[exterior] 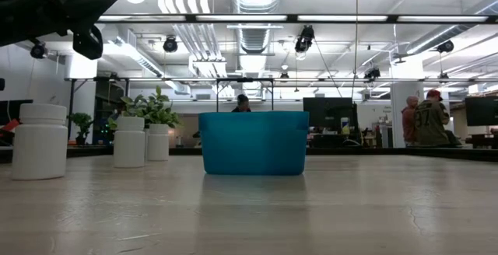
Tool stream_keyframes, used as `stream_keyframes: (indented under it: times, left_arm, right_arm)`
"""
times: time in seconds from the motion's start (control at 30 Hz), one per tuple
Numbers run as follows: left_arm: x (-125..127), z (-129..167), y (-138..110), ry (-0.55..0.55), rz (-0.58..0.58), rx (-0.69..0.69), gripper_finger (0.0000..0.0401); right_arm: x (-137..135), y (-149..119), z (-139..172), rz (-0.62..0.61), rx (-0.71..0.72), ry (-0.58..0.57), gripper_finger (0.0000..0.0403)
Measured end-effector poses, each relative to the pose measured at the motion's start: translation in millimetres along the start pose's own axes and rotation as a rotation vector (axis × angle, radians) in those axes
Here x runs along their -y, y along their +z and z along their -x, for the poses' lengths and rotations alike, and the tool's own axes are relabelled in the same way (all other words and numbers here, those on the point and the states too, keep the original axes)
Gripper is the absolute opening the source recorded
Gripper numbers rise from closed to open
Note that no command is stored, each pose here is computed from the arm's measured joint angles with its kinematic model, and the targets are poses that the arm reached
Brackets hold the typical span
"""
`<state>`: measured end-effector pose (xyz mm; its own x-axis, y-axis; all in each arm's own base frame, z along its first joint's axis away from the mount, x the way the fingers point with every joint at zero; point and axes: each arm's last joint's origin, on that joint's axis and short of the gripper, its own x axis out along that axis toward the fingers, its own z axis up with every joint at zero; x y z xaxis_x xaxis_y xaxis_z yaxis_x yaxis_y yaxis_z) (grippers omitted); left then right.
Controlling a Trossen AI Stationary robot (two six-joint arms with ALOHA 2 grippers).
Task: Pick and place pill bottles into a basket
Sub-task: Put the white pill bottle into the blue container
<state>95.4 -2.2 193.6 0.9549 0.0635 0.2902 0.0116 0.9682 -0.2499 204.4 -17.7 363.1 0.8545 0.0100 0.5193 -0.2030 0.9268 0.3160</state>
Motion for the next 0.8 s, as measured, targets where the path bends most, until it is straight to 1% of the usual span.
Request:
stream_keyframes:
  times: [0.13, 0.3, 0.5, 0.63, 0.8]
  left_arm:
    - [0.0, 0.0, -0.1, 0.0, 0.0, -0.001, 0.0]
    - [0.0, 0.0, -0.1, 0.0, 0.001, -0.001, 0.0]
    - [-0.1, -0.1, -0.4, 0.001, 0.0, -0.003, 0.0]
    - [-0.1, -0.1, -0.4, 0.001, 0.0, -0.003, 0.0]
    - [-0.1, -0.2, -0.2, 0.001, 0.001, -0.002, 0.0]
  right_arm:
    - [-6.3, 12.6, 29.3, 0.057, 0.079, -0.023, 0.0009]
    - [-9.0, 13.0, 69.2, 0.078, 0.161, -0.06, 0.0008]
    - [-11.1, 9.1, 107.8, 0.081, 0.355, 0.013, 0.0008]
    - [-8.8, 1.9, 124.5, 0.089, 0.391, 0.004, 0.0008]
    - [-6.8, -5.8, 139.9, 0.097, 0.401, 0.004, 0.0008]
